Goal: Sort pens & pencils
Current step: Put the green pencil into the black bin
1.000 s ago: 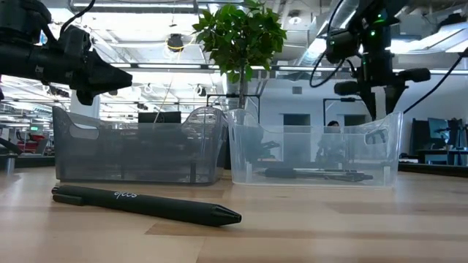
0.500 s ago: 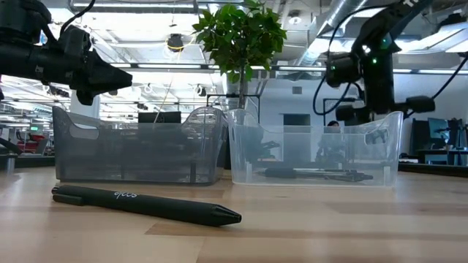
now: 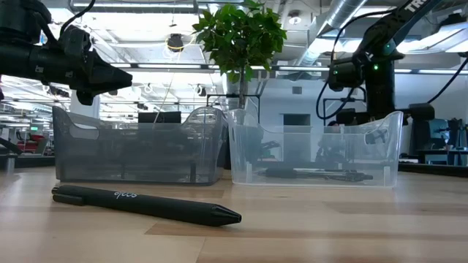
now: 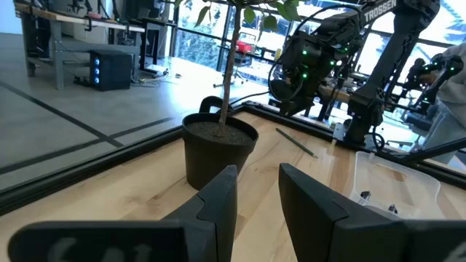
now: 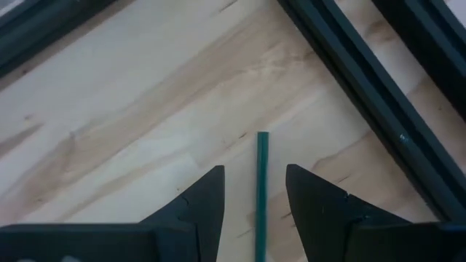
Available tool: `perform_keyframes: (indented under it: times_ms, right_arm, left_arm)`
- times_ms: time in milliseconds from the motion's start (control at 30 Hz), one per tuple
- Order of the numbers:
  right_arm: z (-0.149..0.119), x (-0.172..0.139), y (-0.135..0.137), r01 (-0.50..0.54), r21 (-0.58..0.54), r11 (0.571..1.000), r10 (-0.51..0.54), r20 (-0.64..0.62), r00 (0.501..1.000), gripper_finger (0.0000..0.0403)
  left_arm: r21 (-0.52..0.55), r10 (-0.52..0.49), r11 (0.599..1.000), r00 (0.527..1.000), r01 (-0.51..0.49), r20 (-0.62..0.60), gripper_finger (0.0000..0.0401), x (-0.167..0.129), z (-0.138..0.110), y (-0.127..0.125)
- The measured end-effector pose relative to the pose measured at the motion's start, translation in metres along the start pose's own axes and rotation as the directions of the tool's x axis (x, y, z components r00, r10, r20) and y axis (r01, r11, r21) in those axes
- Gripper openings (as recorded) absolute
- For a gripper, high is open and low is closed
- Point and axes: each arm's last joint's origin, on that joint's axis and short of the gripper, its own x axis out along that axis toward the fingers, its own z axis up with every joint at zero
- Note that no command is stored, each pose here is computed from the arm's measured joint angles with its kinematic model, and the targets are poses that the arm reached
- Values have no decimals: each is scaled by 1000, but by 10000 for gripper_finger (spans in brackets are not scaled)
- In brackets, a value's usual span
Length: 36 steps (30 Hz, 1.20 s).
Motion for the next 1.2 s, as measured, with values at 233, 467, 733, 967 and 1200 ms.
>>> perform_keyframes:
  times_ms: [233, 467, 733, 967, 1200]
  right_arm:
    - [0, 0, 0, 0, 43, 999, 0, 5, 1000, 173]
    - [-7, -3, 2, -18, -158, 987, 16, -15, 1000, 171]
    - [-19, -7, 2, -12, -557, 830, 17, 5, 1000, 171]
    - [-23, -9, 3, -15, -848, 529, 28, 0, 1000, 171]
    - [-24, -10, 8, -33, -874, 486, 74, 3, 997, 171]
  left_arm:
    - [0, 0, 1000, 1000, 0, -1, 94, 0, 0, 0]
    - [0, 0, 1000, 1000, 0, -1, 94, 0, 0, 0]
    - [0, 0, 1000, 1000, 0, -1, 94, 0, 0, 0]
    - [0, 0, 1000, 1000, 0, -1, 94, 0, 0, 0]
    - [0, 0, 1000, 1000, 0, -1, 94, 0, 0, 0]
